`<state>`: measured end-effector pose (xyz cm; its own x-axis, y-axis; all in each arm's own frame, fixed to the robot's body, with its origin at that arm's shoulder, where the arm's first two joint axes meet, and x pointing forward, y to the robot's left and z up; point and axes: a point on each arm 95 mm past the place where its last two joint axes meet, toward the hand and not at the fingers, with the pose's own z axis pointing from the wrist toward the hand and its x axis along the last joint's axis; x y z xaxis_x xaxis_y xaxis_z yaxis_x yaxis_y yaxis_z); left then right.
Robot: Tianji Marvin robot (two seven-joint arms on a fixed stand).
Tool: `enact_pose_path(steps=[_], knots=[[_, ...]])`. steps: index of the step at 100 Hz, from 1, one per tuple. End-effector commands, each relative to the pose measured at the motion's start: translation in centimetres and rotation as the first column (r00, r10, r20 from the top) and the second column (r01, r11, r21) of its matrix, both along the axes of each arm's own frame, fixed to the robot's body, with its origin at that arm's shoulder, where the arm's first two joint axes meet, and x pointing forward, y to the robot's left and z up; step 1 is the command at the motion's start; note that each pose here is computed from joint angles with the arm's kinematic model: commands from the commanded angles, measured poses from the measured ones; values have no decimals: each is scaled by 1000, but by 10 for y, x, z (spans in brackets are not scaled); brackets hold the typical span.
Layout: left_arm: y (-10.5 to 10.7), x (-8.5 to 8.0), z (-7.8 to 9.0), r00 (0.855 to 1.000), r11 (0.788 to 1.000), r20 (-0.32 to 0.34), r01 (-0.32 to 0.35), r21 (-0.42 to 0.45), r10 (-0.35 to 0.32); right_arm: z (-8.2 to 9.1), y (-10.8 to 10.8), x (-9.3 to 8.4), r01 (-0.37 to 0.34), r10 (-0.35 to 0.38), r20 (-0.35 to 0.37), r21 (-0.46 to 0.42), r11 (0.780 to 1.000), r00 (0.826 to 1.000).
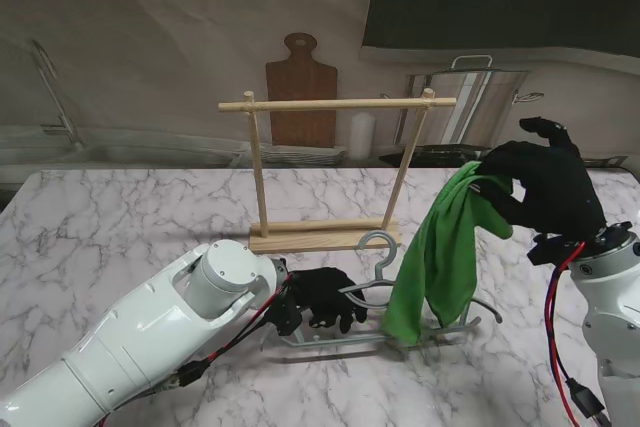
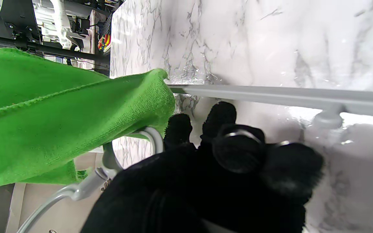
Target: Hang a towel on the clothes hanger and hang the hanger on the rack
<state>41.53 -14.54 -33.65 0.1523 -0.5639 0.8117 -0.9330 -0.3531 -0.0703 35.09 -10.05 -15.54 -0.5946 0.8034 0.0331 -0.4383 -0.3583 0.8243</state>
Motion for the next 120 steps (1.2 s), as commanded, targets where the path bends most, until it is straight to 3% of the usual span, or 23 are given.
enact_pose_path(steps=[1,14,34,65,93,120], knots=[[-3,-1,0,1000,1000,-18,10,-5,-10,-5,-1,1,11,-11,-13,15,1000,1000],[-6,-3,2,998,998,-67,-20,-61,16,-14,-2,3,24,-24,-3,11,1000,1000],[-6,-6,5,995,996,-99,-13,-88,5,-24,-8,4,45,-45,-5,26,999,999],[-3,-8,-1,995,998,-87,35,-46,-39,-23,-21,4,81,-81,4,44,996,997],[-3,-9,-1,995,998,-85,47,-30,-49,-15,-15,-3,46,-47,39,40,998,998],[-4,-9,-3,992,997,-96,75,-22,-77,-12,-17,4,43,-45,40,55,998,998]])
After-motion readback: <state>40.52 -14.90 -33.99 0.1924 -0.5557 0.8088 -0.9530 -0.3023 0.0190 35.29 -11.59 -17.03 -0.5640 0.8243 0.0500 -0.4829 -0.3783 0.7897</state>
